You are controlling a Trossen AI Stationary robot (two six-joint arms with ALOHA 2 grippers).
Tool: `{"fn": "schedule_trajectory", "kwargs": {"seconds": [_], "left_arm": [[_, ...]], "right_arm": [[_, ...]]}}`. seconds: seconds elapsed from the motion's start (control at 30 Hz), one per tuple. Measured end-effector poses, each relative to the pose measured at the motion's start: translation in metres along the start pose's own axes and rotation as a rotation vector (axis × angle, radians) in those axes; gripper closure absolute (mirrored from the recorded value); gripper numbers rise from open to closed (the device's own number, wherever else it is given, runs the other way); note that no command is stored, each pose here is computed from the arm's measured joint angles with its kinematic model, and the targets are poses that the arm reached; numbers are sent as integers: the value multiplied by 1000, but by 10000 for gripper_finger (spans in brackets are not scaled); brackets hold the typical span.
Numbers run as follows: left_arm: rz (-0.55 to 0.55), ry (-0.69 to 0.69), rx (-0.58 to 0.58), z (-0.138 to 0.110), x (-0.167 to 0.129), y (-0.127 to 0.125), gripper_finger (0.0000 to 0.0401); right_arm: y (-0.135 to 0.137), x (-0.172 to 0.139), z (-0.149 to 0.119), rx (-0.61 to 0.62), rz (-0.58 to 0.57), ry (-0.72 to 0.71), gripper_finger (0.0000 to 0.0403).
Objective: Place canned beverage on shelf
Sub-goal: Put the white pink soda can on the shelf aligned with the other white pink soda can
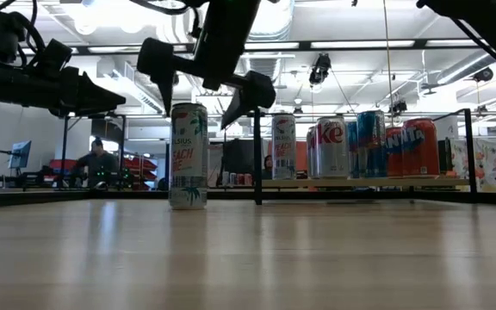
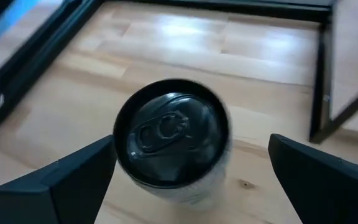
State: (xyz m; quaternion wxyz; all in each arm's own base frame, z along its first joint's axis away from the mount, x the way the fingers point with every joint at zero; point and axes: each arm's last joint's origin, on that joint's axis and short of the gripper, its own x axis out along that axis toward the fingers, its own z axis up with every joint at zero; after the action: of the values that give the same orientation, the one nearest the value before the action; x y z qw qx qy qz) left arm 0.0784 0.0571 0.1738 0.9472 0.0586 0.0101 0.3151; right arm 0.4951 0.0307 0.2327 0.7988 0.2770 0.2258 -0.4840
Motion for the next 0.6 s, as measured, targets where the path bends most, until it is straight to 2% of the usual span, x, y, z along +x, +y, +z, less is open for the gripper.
{"fn": "schedule_trajectory", "kwargs": {"seconds": [0.2, 0.6], "left_arm": [[0, 0, 0, 0, 0, 0, 3], [0, 1, 0, 0, 0, 0, 3]], "right_arm": [[-3, -4, -3, 139, -47, -62, 3], [-4, 4, -7, 173, -61, -66, 3]]}}
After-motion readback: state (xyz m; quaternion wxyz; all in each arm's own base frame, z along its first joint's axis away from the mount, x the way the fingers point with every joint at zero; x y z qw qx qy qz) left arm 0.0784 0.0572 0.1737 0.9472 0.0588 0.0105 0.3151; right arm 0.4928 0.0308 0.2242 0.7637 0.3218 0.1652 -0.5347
